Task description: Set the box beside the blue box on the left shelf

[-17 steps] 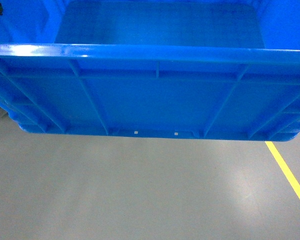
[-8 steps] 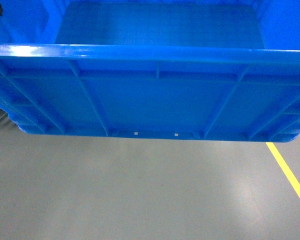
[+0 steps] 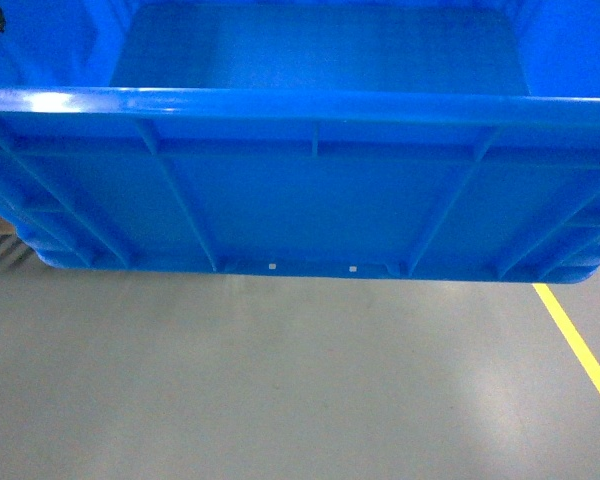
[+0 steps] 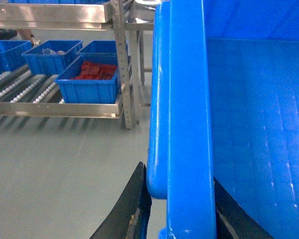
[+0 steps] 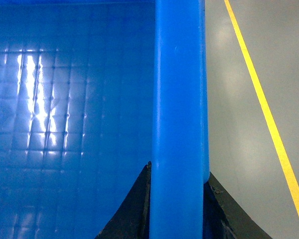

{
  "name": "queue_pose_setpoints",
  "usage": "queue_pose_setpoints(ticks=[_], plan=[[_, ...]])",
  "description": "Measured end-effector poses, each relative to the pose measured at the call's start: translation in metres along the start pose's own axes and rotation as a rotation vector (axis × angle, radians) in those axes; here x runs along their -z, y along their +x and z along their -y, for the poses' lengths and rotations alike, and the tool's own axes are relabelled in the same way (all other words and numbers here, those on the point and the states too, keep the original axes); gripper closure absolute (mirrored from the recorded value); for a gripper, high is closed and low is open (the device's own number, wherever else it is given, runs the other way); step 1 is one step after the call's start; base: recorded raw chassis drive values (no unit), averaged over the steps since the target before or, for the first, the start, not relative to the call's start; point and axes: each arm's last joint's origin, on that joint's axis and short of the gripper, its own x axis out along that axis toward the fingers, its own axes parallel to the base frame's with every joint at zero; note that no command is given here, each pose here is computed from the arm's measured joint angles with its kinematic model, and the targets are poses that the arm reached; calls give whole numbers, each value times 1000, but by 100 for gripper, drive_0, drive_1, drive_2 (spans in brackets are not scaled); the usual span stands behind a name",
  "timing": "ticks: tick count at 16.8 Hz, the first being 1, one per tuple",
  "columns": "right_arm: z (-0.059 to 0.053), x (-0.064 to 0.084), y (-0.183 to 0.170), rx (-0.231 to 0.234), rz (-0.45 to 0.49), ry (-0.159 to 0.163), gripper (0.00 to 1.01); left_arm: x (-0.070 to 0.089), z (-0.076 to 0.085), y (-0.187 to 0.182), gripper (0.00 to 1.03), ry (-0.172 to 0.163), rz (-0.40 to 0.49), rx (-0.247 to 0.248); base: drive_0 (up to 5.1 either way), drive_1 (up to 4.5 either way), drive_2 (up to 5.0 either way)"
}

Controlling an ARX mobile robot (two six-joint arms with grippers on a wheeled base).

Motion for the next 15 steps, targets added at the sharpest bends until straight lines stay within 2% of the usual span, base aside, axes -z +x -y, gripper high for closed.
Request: queue_pose_setpoints(ticks=[15], plan=[[0, 0, 0, 1, -3, -1, 82, 0, 0, 0, 84, 0, 0, 0, -2, 431, -435]])
